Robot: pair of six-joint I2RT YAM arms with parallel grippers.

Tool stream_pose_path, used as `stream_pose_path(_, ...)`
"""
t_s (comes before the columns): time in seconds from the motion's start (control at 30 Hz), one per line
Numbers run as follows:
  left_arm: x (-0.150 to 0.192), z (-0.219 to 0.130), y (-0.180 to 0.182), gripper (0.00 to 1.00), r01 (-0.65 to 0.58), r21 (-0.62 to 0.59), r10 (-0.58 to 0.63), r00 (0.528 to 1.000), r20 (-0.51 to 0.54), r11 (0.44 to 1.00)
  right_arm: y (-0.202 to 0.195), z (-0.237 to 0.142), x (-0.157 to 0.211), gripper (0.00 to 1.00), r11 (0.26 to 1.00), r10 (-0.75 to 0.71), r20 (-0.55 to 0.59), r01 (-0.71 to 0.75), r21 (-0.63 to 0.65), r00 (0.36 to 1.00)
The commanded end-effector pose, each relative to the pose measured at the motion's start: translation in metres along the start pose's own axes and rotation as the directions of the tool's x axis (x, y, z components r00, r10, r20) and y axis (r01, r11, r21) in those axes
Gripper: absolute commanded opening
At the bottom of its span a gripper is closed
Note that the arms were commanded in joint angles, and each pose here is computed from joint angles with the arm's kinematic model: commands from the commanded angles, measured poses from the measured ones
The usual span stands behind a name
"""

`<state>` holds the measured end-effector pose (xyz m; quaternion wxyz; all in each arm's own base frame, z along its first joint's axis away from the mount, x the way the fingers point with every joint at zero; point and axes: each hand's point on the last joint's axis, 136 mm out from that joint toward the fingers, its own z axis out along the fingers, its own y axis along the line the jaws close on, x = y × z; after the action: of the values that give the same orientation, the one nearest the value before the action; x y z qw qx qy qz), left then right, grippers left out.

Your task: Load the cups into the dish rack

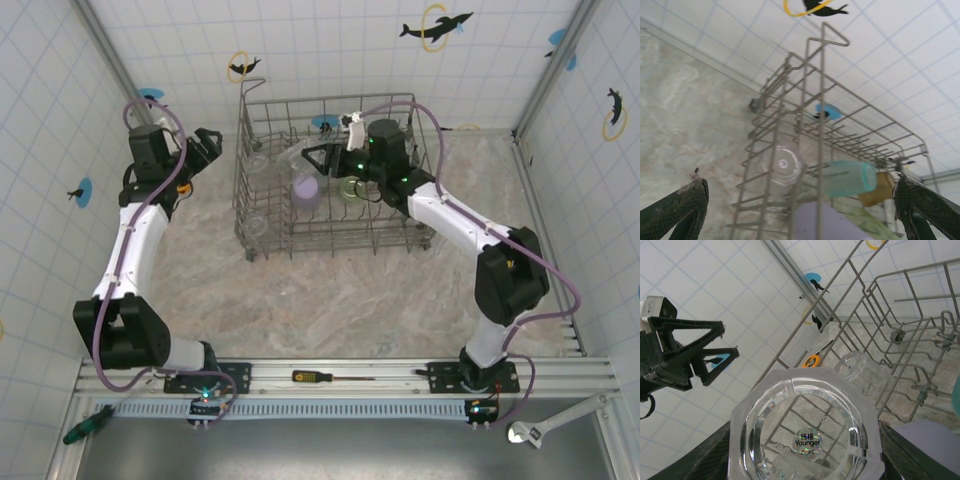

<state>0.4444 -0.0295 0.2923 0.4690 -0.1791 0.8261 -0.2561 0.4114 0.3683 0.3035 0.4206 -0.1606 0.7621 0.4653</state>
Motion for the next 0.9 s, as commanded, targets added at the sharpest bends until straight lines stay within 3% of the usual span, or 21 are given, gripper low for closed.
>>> stream_pose_path(0.0, 0.016, 0.008, 0.043, 0.97, -0.034, -0.139, 0.029, 0.999, -0.034, 0.99, 0.0, 0.015, 0.0, 0.39, 0.996, -0.072, -0.028, 0.074, 0.053, 0.997)
stream_pose_path(0.47, 0.045, 0.011, 0.121, 0.97, -0.07, -0.34, 0.052, 0.997, -0.063, 0.938, 0.006, 0.065, 0.027, 0.38, 0.975, -0.167, -0.148, 0.186, 0.125, 0.975)
stream_pose_path(0.87, 0.059, 0.021, 0.12, 0.97, -0.037, -0.294, 0.009, 0.995, -0.096, 0.955, -0.002, 0.101, 0.053, 0.37, 0.96, -0.198, -0.222, 0.234, 0.15, 0.955)
